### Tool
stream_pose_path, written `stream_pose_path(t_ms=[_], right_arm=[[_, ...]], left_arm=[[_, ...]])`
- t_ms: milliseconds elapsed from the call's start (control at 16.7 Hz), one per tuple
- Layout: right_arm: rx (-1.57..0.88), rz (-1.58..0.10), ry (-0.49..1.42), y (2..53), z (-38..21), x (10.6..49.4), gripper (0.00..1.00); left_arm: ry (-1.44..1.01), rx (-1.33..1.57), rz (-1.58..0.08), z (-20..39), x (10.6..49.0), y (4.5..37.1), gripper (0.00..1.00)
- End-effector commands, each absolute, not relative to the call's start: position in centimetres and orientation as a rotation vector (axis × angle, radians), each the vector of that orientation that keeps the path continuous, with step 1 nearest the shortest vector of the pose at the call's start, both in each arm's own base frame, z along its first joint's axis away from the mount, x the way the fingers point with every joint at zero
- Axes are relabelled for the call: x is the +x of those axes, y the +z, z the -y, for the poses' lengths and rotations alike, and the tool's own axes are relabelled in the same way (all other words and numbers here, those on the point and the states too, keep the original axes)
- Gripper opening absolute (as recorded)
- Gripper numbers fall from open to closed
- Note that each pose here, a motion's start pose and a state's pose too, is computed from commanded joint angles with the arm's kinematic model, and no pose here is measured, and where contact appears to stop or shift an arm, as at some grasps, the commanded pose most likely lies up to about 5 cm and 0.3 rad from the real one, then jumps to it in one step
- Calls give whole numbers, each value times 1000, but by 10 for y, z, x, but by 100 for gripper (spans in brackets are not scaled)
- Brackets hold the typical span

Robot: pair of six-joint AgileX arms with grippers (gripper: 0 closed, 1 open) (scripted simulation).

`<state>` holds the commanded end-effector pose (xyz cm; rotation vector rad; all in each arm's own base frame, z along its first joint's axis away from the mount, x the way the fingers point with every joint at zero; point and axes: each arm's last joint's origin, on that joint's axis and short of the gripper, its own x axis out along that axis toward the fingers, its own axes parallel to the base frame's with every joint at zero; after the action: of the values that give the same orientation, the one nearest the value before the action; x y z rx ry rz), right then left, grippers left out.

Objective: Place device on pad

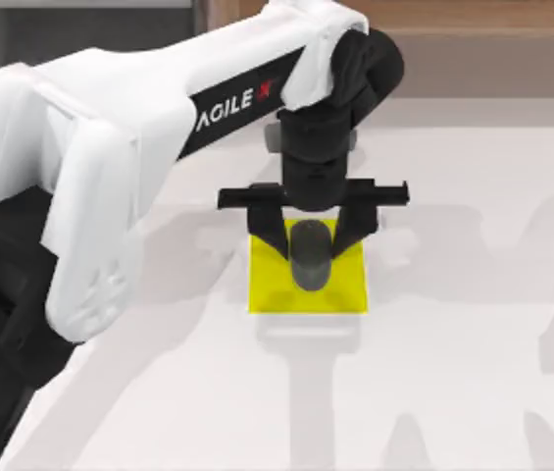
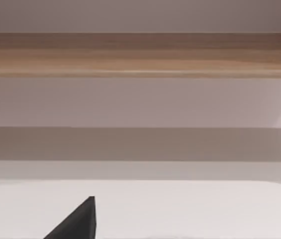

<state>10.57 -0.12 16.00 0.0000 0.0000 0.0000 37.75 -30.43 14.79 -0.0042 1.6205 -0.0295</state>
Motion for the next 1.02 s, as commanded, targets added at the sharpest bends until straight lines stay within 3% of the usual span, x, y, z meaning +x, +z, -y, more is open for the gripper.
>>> stream_pose_path(t_ms=[480,1020], right_arm=[[0,0,0,160,1,106,100],[0,0,0,160,1,106,100]], left_arm=[[-22,6,-1562,304,384,139,0],[-22,6,-1562,304,384,139,68]])
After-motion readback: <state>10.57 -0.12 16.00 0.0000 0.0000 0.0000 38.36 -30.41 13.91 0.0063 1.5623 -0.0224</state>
